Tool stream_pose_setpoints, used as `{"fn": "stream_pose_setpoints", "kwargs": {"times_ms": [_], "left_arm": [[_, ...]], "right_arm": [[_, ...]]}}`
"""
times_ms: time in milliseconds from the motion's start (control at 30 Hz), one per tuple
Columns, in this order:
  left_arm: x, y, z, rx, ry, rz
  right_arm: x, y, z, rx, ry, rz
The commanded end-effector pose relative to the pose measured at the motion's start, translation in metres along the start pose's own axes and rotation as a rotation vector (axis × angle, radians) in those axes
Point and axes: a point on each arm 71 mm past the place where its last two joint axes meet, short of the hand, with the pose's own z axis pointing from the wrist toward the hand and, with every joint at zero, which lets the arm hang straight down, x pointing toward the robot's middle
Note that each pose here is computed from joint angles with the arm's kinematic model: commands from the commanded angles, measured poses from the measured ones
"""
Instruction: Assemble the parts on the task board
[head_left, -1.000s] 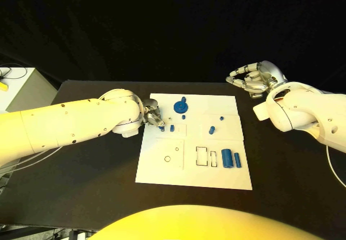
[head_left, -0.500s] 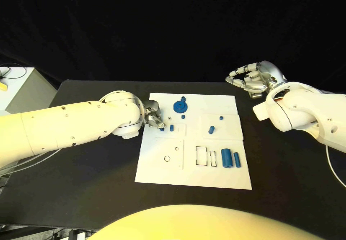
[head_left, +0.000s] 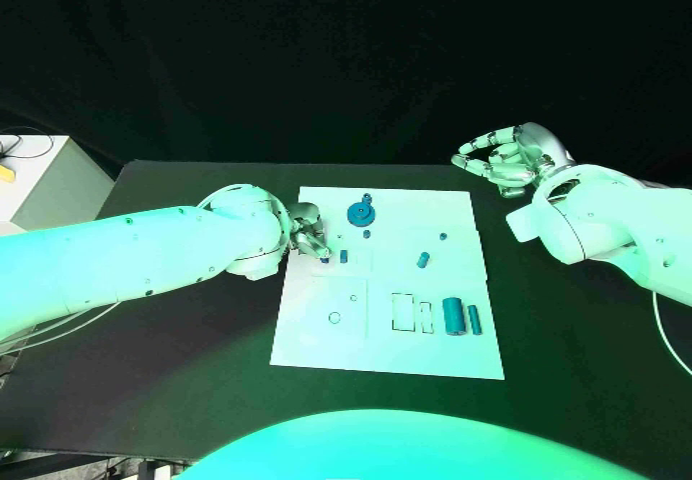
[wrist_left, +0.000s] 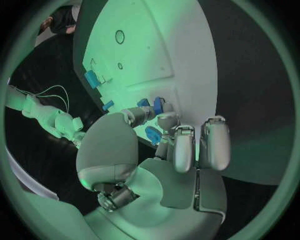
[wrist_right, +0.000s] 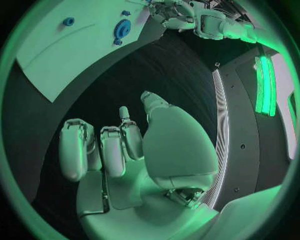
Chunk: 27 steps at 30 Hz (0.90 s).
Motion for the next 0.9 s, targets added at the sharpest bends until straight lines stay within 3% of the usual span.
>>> {"fn": "stream_pose_setpoints", "kwargs": {"times_ms": [33, 567, 900], "left_arm": [[0.0025, 0.0005, 0.0009, 0.005, -0.011, 0.031], [0.0011, 0.0010, -0.0018, 0.019, -0.044, 0.020], [0.0028, 0.0013, -0.0014, 0.014, -0.019, 0.024]], "right_arm": [[0.0016, 0.0008, -0.0005, -0.011, 0.017, -0.001], [0.0019, 0.0005, -0.0008, -0.011, 0.018, -0.001], [0.0022, 0.0003, -0.0007, -0.010, 0.021, -0.001]]}}
